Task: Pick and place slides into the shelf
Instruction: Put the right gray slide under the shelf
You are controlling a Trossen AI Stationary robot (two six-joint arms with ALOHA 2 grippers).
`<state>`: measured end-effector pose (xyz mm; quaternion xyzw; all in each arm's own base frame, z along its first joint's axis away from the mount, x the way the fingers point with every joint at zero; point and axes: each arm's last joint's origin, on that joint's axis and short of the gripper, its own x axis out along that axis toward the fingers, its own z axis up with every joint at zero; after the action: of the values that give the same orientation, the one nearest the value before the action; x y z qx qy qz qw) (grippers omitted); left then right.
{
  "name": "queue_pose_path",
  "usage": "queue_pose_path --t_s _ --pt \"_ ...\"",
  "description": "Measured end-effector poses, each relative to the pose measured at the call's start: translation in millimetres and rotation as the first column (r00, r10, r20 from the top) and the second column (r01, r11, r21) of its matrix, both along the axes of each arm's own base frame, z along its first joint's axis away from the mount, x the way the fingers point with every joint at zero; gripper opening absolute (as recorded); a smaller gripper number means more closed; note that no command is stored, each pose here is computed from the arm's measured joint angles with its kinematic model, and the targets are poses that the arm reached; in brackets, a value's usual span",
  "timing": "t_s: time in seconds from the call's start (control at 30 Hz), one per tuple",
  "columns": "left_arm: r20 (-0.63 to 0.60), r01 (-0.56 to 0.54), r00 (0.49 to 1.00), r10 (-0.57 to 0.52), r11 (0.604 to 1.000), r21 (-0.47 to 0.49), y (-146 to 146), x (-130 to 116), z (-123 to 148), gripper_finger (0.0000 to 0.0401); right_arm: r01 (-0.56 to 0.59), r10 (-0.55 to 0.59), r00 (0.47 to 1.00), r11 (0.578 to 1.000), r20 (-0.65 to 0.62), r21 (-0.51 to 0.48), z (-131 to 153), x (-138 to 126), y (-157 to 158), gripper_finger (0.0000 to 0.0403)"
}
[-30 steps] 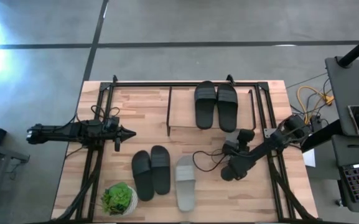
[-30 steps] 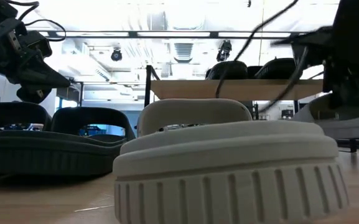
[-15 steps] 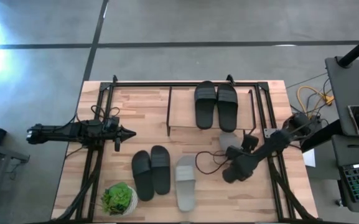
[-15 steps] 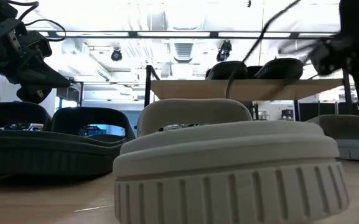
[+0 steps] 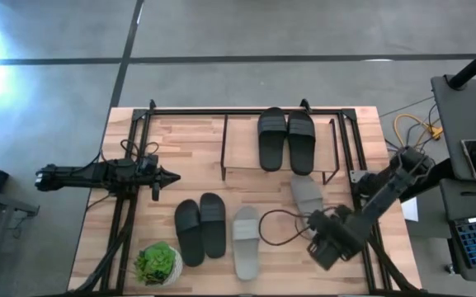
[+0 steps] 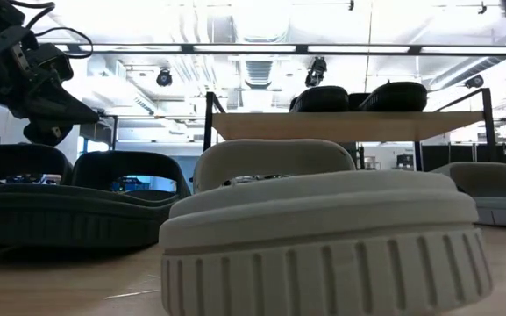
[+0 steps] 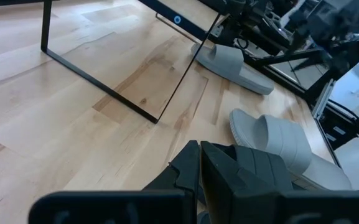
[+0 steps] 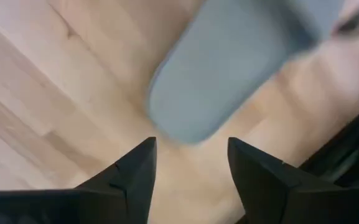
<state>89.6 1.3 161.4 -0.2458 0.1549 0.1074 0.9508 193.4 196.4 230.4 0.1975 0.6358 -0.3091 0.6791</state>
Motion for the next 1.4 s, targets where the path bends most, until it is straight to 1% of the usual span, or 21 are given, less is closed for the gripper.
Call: queue_pose_path --t_s 0.07,0.13,0.2,0.27,0.3,0.43,0.5,0.57,0.67,0.73,0.77,0.83,0.9,0.93,1.0,1.1,1.23,1.4 --pt "0.000 0.000 1.000 0.000 1.000 0.000 0.0 0.0 0.0 0.0000 0.114 -0.114 0.993 0.993 -0.015 0.007 -5.3 -2.2 10.7 0.0161" --pt "0.000 0.000 1.000 0.000 1.000 0.000 0.0 0.0 0.1 0.0000 0.194 -0.193 0.981 0.980 -0.029 0.040 -8.5 -0.7 19.6 0.0126" --pt "0.000 0.000 1.000 0.000 1.000 0.000 0.0 0.0 0.0 0.0000 0.231 -0.228 0.973 0.970 -0.042 0.076 -11.8 2.8 28.0 0.0079" --pt "0.000 0.000 1.000 0.000 1.000 0.000 0.0 0.0 0.0 0.0000 0.256 -0.252 0.966 0.964 -0.059 0.077 -17.6 5.0 33.1 0.0032" --pt "0.000 0.000 1.000 0.000 1.000 0.000 0.0 0.0 0.1 0.0000 0.272 -0.267 0.961 0.960 -0.067 0.074 -20.4 6.0 34.8 0.0022" --pt "0.000 0.000 1.000 0.000 1.000 0.000 0.0 0.0 0.0 0.0000 0.341 -0.335 0.939 0.938 -0.076 0.068 -30.4 9.3 40.1 0.0010" --pt "0.000 0.000 1.000 0.000 1.000 0.000 0.0 0.0 0.0 0.0000 0.388 -0.384 0.921 0.920 -0.067 0.061 -35.8 7.9 42.7 0.0009" --pt "0.000 0.000 1.000 0.000 1.000 0.000 0.0 0.0 0.1 0.0000 0.461 -0.458 0.886 0.887 -0.065 0.033 -41.0 4.0 42.4 0.0008" --pt "0.000 -0.001 1.000 0.001 1.000 0.000 0.0 0.0 0.0 0.0000 0.569 -0.568 0.819 0.822 -0.075 -0.007 -49.9 -3.1 39.9 0.0008" --pt "0.000 0.000 1.000 0.000 1.000 0.000 0.0 0.0 0.0 0.0000 0.603 -0.602 0.791 0.797 -0.107 -0.025 -56.5 -6.5 37.3 0.0008" --pt "0.000 0.000 1.000 0.000 1.000 0.000 0.0 0.0 0.0 0.0000 0.608 -0.607 0.787 0.793 -0.115 -0.023 -59.7 -7.1 36.2 0.0008" --pt "0.000 0.000 1.000 0.000 1.000 0.000 0.0 0.0 0.0 0.0000 0.620 -0.614 0.781 0.784 -0.114 0.026 -65.9 -4.0 32.7 0.0008" --pt "0.000 0.000 1.000 0.000 1.000 0.000 0.0 0.0 0.1 0.0000 0.633 -0.624 0.774 0.767 -0.109 0.106 -68.7 1.0 28.7 0.0008" --pt "0.000 0.000 1.000 0.000 1.000 0.000 0.0 0.0 0.0 0.0000 0.642 -0.633 0.767 0.756 -0.106 0.127 -70.2 2.5 25.7 0.0008" --pt "0.000 0.000 1.000 0.000 1.000 0.000 0.0 0.0 0.0 0.0000 0.663 -0.658 0.749 0.739 -0.078 0.119 -73.8 3.3 18.2 0.0008" --pt "0.000 0.000 1.000 0.000 1.000 0.000 0.0 0.0 0.0 0.0000 0.660 -0.664 0.748 0.739 -0.020 0.135 -68.8 7.3 9.6 0.0008" --pt "0.000 0.000 1.000 0.000 1.000 0.000 0.0 0.0 0.0 0.0000 0.624 -0.624 0.781 0.774 -0.037 0.108 -74.3 7.0 -2.0 0.0008" --pt "0.000 0.000 1.000 0.000 1.000 0.000 0.0 0.0 0.1 0.0000 0.602 -0.600 0.799 0.794 -0.046 0.086 -80.3 9.1 -15.6 0.0008"
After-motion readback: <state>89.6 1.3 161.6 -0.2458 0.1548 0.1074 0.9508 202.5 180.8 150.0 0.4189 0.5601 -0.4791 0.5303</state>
